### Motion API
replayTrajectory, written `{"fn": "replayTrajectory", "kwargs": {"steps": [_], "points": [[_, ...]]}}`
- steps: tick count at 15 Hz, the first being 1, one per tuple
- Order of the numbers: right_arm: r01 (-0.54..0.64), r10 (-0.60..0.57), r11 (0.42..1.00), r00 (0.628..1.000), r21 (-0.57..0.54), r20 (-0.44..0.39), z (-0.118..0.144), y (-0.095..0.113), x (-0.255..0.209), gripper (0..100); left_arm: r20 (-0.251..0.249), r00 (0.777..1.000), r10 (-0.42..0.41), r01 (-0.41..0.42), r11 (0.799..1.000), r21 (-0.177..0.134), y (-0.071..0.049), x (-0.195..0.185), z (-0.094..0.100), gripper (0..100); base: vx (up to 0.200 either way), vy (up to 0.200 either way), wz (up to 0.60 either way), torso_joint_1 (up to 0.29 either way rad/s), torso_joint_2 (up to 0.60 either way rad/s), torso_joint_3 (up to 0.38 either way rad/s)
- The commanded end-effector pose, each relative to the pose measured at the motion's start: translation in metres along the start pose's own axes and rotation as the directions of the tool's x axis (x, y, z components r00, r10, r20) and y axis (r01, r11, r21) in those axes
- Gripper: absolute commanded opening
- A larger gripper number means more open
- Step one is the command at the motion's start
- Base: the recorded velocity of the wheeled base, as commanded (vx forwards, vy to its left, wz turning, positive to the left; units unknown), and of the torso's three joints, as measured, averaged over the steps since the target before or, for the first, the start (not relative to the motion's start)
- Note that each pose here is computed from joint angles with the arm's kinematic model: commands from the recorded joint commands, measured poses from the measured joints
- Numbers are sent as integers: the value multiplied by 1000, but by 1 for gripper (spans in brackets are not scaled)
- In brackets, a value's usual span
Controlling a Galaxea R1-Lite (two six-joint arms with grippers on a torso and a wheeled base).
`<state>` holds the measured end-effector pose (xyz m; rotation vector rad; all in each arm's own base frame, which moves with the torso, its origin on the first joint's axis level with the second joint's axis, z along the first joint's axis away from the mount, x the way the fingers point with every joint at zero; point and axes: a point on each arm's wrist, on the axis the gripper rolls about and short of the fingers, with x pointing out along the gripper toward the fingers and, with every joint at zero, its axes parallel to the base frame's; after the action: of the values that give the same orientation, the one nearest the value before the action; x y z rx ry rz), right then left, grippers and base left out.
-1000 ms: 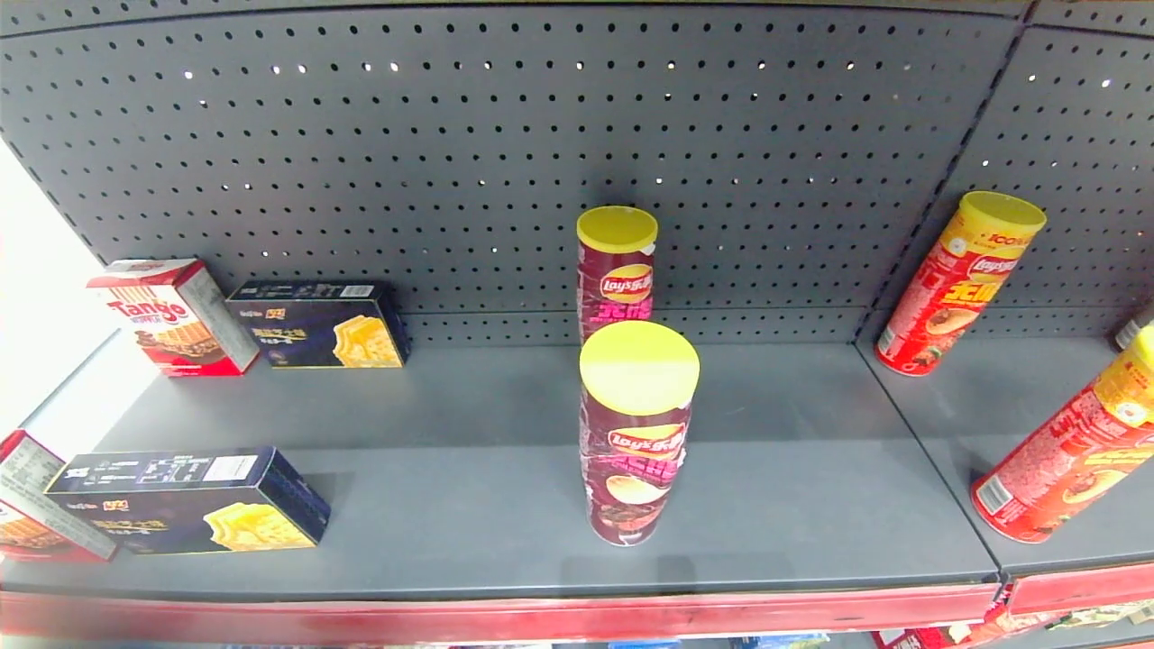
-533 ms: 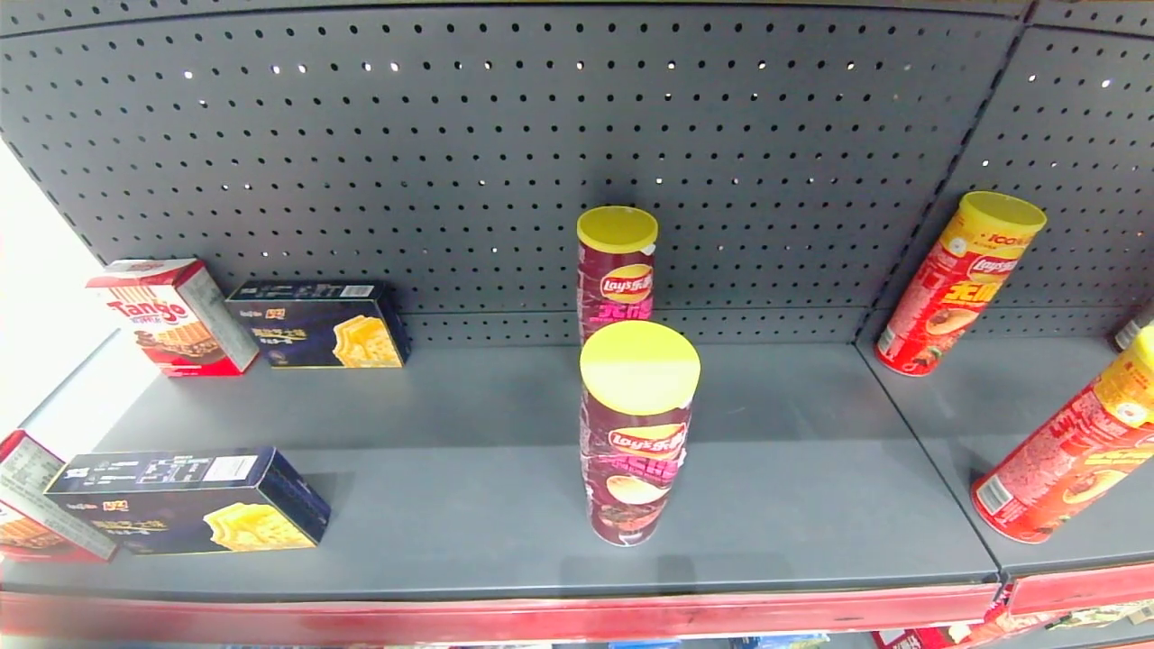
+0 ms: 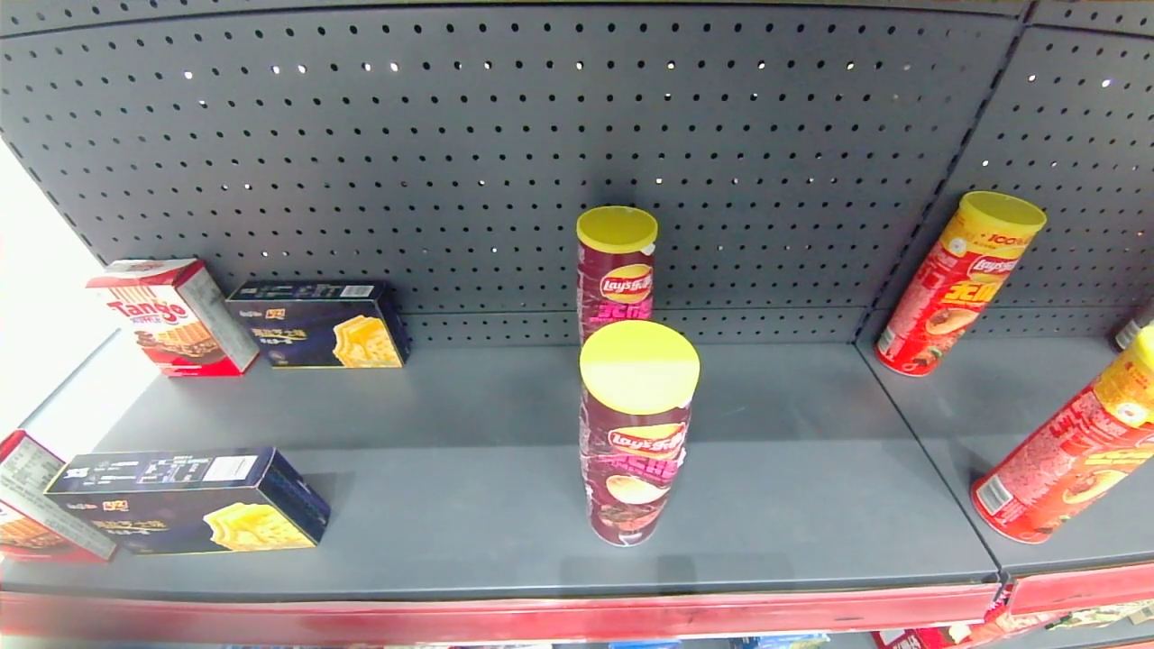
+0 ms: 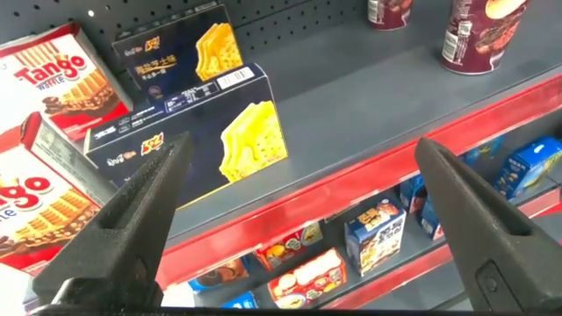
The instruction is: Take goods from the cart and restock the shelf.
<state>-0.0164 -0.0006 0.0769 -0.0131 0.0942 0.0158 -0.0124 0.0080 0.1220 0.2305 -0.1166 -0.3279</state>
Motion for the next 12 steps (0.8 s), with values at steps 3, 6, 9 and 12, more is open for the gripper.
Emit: {"fn": "replayTrajectory", "kwargs": {"steps": [3, 6, 9, 12], "points": [[90, -90, 996, 996, 28, 1, 0, 2, 0, 100, -10, 1000, -15, 15, 1000, -14, -1, 1, -2, 100, 0, 0, 0, 0, 0, 0], [-32, 32, 999, 999, 15, 24, 0, 0, -1, 100, -7, 1000, -19, 19, 1000, -20, -1, 1, -3, 100, 0, 0, 0, 0, 0, 0], [3, -4, 1000, 996, 13, 91, -2, 1, -6, 100, 3, 1000, -16, 16, 1000, -20, -1, 0, -1, 100, 0, 0, 0, 0, 0, 0], [8, -9, 1000, 996, 13, 91, -2, 1, -6, 100, 7, 1000, -15, 15, 1000, -20, -1, -1, -2, 100, 0, 0, 0, 0, 0, 0]]}}
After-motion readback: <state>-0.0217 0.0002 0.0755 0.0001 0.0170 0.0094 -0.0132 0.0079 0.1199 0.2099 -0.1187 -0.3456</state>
